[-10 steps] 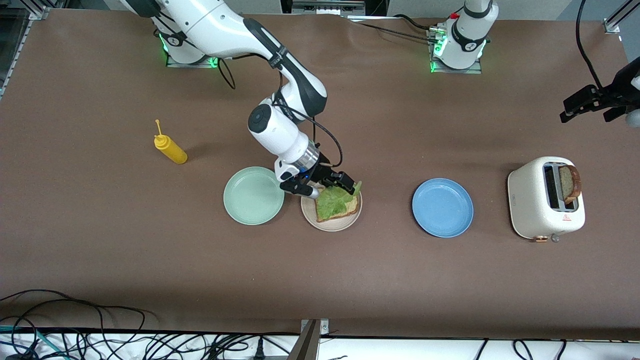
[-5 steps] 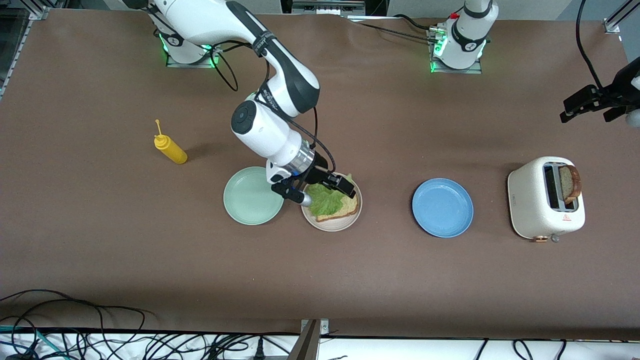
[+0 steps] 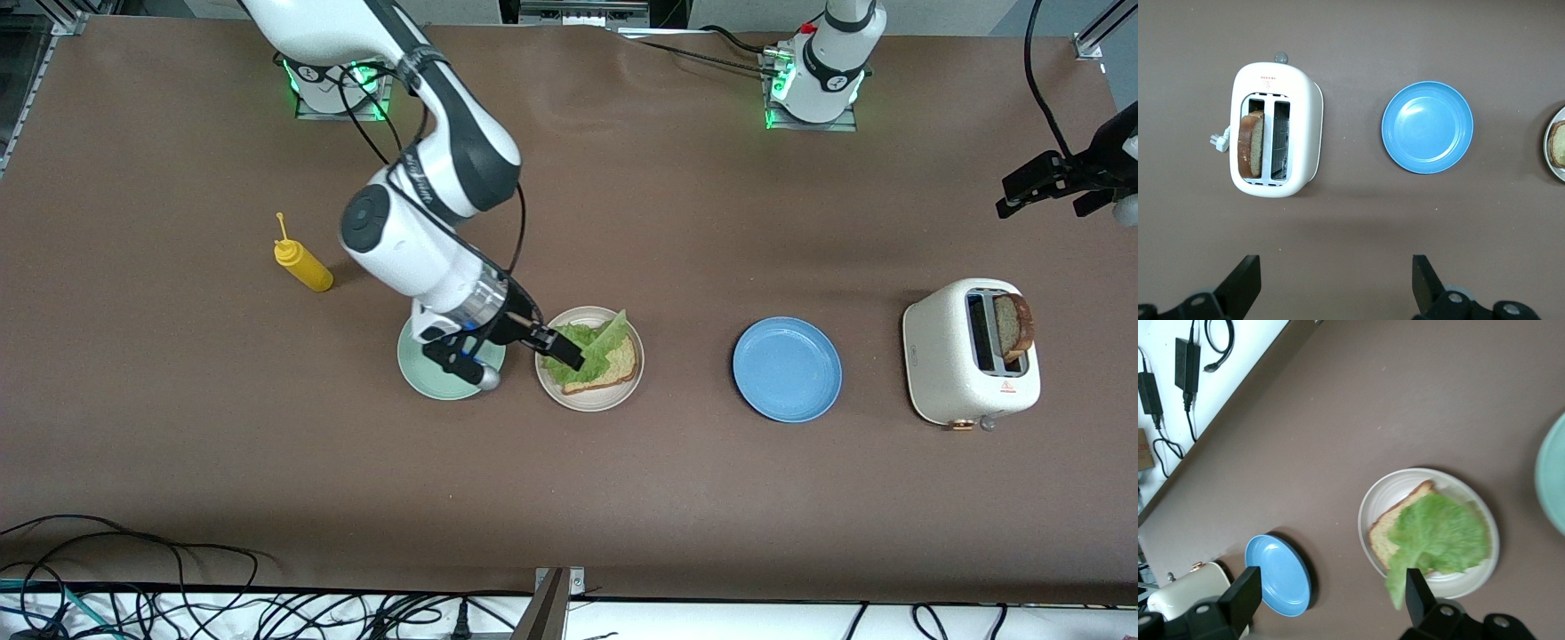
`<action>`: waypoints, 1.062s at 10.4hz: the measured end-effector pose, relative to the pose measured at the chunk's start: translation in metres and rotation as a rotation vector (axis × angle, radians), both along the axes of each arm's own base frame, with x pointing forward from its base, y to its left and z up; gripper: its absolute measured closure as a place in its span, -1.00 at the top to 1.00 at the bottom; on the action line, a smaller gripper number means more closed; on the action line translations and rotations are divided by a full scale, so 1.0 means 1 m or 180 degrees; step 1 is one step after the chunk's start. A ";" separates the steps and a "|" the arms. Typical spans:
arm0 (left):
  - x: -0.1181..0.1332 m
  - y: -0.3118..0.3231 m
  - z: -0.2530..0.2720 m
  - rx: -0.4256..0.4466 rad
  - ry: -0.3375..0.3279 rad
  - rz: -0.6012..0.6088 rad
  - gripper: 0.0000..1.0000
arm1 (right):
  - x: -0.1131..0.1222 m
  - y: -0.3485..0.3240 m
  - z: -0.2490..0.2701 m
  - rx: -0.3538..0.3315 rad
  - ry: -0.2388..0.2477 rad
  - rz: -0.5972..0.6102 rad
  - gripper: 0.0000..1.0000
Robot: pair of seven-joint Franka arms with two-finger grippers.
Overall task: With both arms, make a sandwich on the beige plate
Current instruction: 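Move the right gripper back toward the yellow mustard bottle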
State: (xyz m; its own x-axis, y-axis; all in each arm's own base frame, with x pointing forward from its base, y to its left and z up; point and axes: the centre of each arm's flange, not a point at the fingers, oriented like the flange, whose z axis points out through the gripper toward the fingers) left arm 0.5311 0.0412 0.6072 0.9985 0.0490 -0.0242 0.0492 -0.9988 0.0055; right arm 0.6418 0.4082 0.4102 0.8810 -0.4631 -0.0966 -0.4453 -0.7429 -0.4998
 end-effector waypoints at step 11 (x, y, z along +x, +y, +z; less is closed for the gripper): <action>0.000 -0.001 0.000 0.0000 0.0003 -0.0004 1.00 | -0.001 -0.315 0.047 -0.1393 0.0408 0.1797 1.00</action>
State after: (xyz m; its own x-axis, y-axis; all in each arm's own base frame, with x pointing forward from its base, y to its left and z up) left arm 0.5314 0.0404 0.6067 0.9985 0.0477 -0.0250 0.0478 -0.9988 0.0054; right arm 0.6411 0.0930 0.4568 0.9914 0.0392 -0.1250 0.0301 -0.9968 -0.0737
